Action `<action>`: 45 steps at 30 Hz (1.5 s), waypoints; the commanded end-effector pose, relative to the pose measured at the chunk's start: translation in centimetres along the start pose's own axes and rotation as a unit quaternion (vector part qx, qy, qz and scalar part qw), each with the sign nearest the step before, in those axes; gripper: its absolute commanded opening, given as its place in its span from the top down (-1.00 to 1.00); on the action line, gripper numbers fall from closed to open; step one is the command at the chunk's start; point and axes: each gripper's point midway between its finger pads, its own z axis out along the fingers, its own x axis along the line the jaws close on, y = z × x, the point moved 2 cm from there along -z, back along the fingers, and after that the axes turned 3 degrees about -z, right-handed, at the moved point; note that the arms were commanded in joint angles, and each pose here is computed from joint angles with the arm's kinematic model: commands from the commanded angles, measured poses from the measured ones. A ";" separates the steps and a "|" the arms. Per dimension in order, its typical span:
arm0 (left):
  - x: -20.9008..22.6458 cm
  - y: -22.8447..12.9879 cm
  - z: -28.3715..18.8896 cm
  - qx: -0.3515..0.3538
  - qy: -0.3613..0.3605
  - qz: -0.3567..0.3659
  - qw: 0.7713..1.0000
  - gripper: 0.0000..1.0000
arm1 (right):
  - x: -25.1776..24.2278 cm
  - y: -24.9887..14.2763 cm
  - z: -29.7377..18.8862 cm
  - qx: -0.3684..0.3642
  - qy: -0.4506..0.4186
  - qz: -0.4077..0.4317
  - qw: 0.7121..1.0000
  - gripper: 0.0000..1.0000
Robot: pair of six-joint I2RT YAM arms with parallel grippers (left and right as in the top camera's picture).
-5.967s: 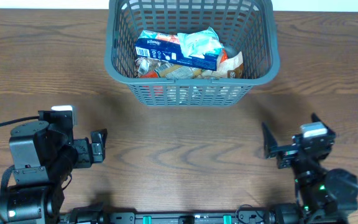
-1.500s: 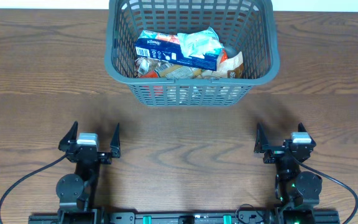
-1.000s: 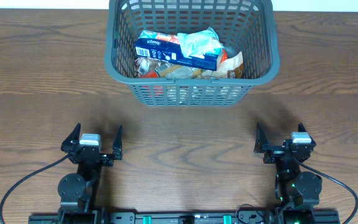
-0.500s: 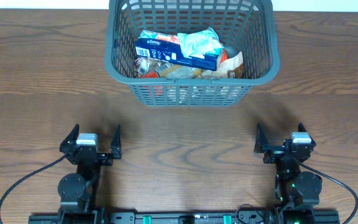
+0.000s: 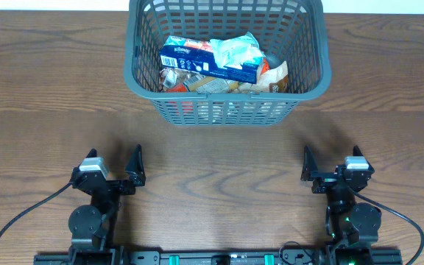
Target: Pack container
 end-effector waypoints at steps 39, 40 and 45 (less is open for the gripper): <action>0.3 -1.5 0.1 0.027 0.004 0.037 0.999 -0.97 | -0.3 -0.1 0.0 -0.001 -0.008 0.007 1.000 -0.99; 0.3 -1.5 0.1 0.027 0.004 0.037 0.999 -0.97 | -0.3 -0.1 0.0 -0.001 -0.008 0.007 1.000 -0.99; 0.3 -1.5 0.1 0.027 0.004 0.037 0.999 -0.97 | -0.3 -0.1 0.0 -0.001 -0.008 0.007 1.000 -0.98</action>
